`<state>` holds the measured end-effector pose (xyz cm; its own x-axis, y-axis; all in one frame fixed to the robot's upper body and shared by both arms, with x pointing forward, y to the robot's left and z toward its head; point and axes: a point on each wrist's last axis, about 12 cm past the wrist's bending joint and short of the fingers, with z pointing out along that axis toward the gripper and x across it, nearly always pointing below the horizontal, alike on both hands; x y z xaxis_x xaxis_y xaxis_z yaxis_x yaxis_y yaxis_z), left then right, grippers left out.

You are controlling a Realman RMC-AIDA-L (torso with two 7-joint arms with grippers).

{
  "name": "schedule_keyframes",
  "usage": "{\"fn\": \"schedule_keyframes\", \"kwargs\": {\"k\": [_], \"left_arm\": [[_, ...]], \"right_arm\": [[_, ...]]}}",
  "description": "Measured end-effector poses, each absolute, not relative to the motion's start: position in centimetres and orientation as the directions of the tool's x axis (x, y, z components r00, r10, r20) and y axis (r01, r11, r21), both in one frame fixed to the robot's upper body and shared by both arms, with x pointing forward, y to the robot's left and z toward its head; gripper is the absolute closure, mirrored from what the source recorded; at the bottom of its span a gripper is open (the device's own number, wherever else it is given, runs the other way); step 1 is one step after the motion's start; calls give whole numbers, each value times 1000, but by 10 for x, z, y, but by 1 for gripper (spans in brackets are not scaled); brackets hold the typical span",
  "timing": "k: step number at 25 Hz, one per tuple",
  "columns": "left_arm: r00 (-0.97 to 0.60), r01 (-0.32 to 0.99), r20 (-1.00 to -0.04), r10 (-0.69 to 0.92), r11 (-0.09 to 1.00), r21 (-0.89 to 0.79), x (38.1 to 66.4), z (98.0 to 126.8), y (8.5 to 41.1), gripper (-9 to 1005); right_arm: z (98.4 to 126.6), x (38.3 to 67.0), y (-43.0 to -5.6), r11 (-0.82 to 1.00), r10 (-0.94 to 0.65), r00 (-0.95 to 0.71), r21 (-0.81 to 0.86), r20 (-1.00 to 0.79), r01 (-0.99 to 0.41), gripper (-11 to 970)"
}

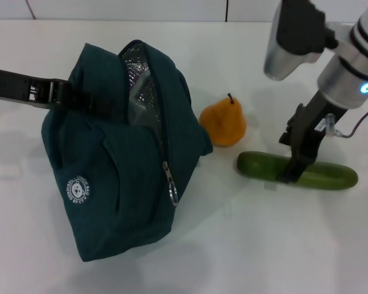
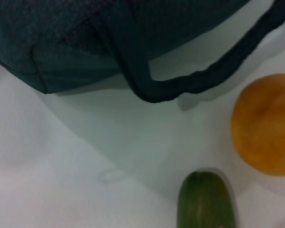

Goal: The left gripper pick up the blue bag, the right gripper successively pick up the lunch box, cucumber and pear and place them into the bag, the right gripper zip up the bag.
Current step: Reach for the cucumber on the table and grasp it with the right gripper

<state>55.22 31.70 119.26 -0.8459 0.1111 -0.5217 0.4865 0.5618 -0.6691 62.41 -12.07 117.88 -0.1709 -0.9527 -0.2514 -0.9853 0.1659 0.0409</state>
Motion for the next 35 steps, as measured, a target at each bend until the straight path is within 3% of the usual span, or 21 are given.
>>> {"fn": "schedule_keyframes", "kwargs": {"k": [24,35], "left_arm": [[-844,490,-524,113,558,-670,553,1193,315,954],[-844,491,-525,113,558,-669,554,1193,315,954]], "right_arm": [[1152,621,-108,125,-969,-124,12,-215,-992,122],[1146,621,-107,125,-971,-122,-1,-204,-992,190]]}}
